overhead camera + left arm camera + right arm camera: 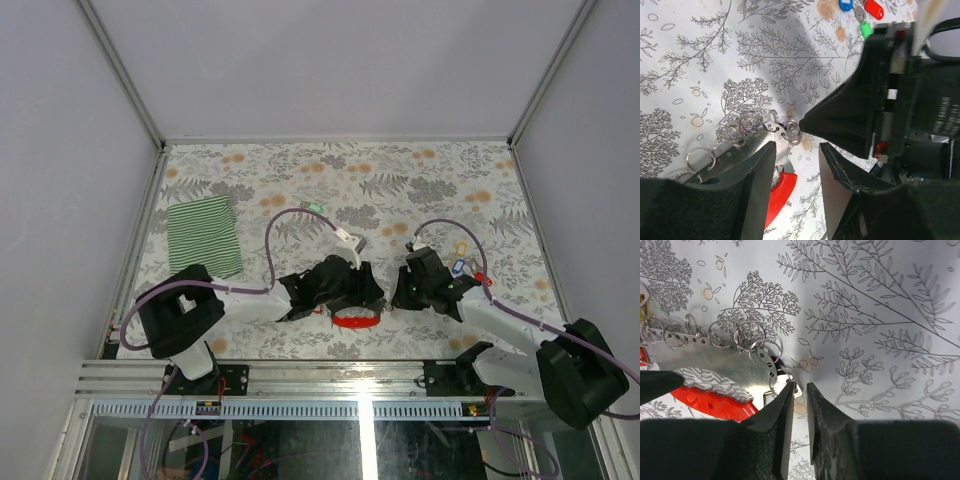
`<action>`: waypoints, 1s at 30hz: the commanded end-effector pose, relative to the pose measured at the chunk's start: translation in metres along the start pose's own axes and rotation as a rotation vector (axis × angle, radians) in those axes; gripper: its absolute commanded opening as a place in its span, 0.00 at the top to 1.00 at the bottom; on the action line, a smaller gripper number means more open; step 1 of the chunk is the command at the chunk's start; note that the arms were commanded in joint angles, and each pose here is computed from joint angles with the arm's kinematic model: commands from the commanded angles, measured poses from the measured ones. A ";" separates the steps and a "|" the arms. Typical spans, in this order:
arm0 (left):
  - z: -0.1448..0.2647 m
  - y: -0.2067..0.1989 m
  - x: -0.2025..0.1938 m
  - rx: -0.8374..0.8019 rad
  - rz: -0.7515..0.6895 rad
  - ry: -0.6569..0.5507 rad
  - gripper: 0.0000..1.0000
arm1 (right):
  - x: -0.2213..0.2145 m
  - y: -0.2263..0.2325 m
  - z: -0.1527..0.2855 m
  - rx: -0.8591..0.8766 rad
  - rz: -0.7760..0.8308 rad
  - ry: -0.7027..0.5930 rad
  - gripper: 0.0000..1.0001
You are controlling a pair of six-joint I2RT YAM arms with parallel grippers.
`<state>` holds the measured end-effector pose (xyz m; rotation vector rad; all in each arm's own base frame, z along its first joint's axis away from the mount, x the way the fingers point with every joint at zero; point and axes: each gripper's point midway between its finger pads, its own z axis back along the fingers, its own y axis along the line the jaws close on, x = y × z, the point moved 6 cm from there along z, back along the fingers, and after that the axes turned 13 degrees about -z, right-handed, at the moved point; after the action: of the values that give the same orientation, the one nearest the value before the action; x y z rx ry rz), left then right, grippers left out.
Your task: Put the keys on the keyring
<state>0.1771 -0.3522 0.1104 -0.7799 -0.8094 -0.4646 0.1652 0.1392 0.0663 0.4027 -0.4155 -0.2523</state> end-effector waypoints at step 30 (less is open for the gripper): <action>-0.041 -0.009 -0.022 0.260 0.050 0.159 0.60 | 0.036 -0.001 0.114 0.146 -0.107 -0.490 0.71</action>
<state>0.1726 -0.3866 0.0834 -0.5480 -0.6737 -0.4039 0.1428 0.0922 0.1576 0.4953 -0.8470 -0.4026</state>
